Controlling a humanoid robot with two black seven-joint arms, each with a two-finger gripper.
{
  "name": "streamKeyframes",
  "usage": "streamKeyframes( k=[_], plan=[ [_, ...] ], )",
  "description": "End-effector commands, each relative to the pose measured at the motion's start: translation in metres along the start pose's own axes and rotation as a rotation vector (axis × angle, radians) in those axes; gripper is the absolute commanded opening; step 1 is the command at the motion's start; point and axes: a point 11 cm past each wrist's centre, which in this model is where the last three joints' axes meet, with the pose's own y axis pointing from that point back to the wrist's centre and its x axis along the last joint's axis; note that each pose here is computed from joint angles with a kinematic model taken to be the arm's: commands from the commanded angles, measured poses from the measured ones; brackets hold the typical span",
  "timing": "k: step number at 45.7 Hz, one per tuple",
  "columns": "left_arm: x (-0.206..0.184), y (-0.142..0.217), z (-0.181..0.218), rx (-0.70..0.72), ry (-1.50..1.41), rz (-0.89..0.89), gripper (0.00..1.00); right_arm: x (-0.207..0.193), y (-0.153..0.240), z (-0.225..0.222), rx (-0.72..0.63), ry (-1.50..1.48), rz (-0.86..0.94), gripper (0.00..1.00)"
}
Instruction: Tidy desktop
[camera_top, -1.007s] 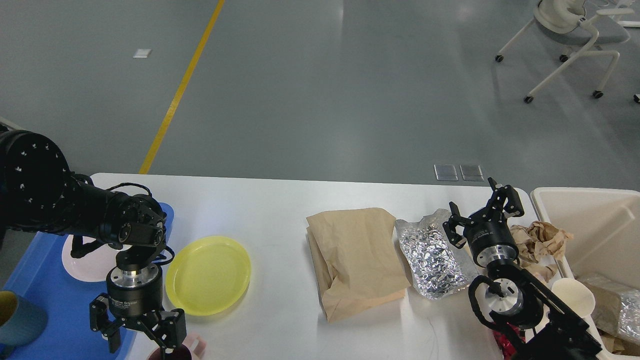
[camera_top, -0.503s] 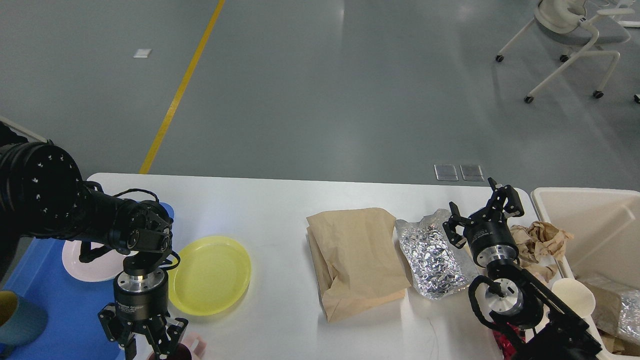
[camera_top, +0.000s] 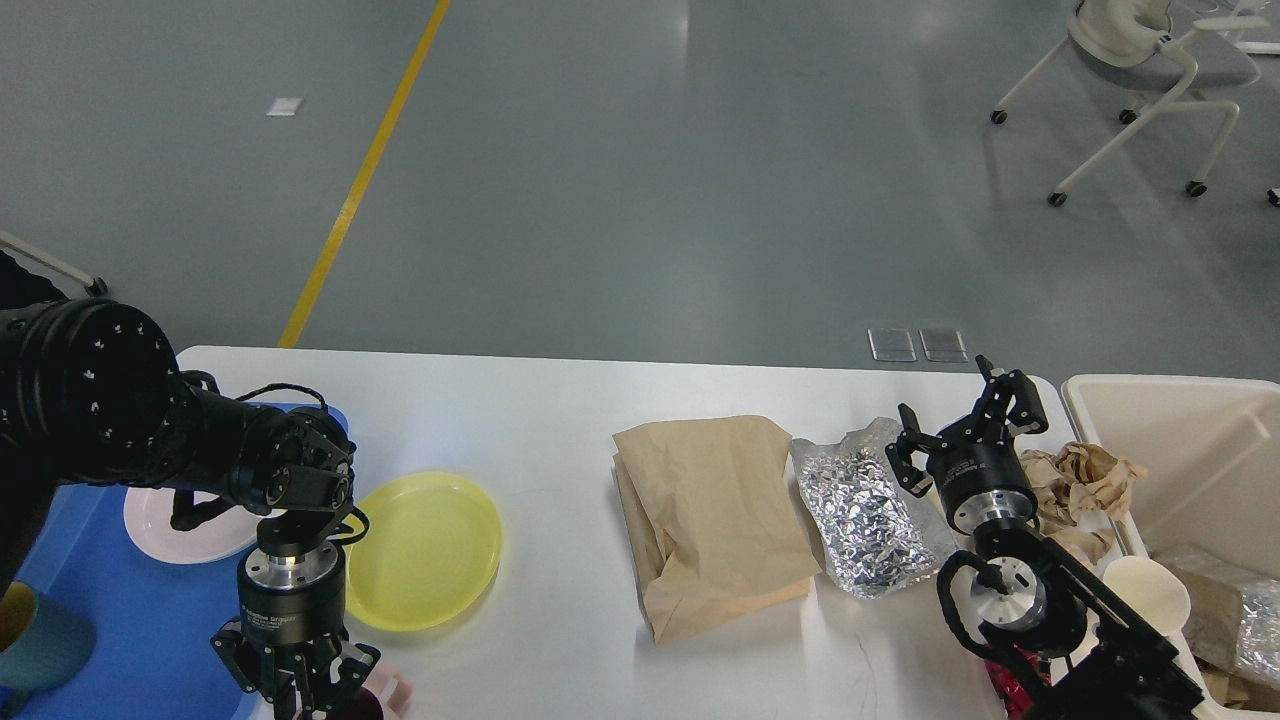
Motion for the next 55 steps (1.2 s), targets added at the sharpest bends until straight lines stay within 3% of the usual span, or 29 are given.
streamKeyframes(
  k=[1, 10, 28, 39, 55],
  plan=[
    [0.001, 0.003, 0.002, -0.006, -0.004, 0.007, 0.03, 0.000, 0.000, 0.000, -0.001, 0.000, -0.001, 1.00],
    [0.002, 0.012, 0.002, -0.033, 0.010, 0.025, 0.00, 0.000, 0.000, 0.000, 0.000, 0.000, 0.001, 1.00],
    [-0.007, 0.071, -0.018, -0.075, 0.060, 0.121, 0.00, 0.000, 0.000, 0.000, 0.001, 0.000, -0.001, 1.00],
    [-0.029, 0.081, -0.098, -0.155, 0.278, 0.176, 0.00, 0.000, 0.000, 0.000, 0.000, 0.000, 0.001, 1.00],
    [-0.058, 0.058, -0.183, -0.233, 0.523, 0.221, 0.01, 0.000, 0.000, 0.000, 0.000, 0.000, 0.001, 1.00]
  ],
)
